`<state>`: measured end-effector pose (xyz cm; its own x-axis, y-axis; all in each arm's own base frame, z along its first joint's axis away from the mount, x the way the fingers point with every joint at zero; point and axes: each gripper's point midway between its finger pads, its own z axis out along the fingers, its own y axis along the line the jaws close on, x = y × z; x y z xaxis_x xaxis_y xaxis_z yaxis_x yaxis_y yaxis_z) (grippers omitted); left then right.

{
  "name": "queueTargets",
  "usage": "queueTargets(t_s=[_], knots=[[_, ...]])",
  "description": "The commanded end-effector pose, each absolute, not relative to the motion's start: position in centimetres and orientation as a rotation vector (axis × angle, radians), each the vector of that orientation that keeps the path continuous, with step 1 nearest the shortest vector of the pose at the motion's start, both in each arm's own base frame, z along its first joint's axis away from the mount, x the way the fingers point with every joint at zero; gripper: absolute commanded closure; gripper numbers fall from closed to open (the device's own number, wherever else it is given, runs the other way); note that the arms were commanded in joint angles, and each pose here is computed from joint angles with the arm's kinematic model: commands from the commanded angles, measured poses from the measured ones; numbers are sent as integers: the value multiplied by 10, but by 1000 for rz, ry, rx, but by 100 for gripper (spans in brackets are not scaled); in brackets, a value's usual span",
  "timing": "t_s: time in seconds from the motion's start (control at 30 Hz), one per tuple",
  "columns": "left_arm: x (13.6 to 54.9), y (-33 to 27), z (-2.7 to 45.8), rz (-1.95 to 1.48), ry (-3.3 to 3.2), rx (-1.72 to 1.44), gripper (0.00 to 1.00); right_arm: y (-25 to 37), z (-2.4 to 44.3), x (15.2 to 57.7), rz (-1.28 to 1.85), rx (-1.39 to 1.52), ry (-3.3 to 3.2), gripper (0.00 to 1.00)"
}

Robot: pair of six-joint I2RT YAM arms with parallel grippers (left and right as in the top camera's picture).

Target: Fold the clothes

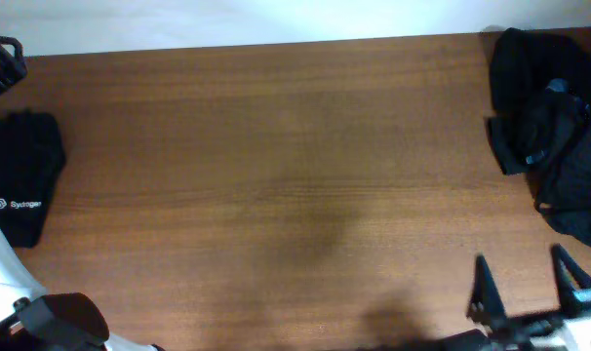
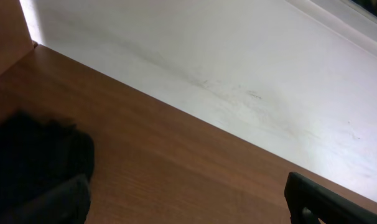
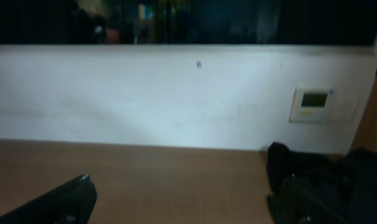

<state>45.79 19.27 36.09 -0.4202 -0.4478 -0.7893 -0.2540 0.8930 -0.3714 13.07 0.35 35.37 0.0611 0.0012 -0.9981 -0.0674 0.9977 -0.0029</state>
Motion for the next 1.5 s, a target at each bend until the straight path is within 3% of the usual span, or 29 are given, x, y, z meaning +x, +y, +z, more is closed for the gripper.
queueTargets(t_s=[0.0, 0.4, 1.47], knots=[[460, 193, 355, -257, 2037, -524, 1, 8, 327, 156, 48, -45, 1520, 1], [460, 193, 355, -257, 2037, -524, 1, 19, 258, 228, 201, 95, 1403, 1], [460, 193, 355, -257, 2037, -524, 1, 18, 156, 245, 128, 62, 1647, 1]])
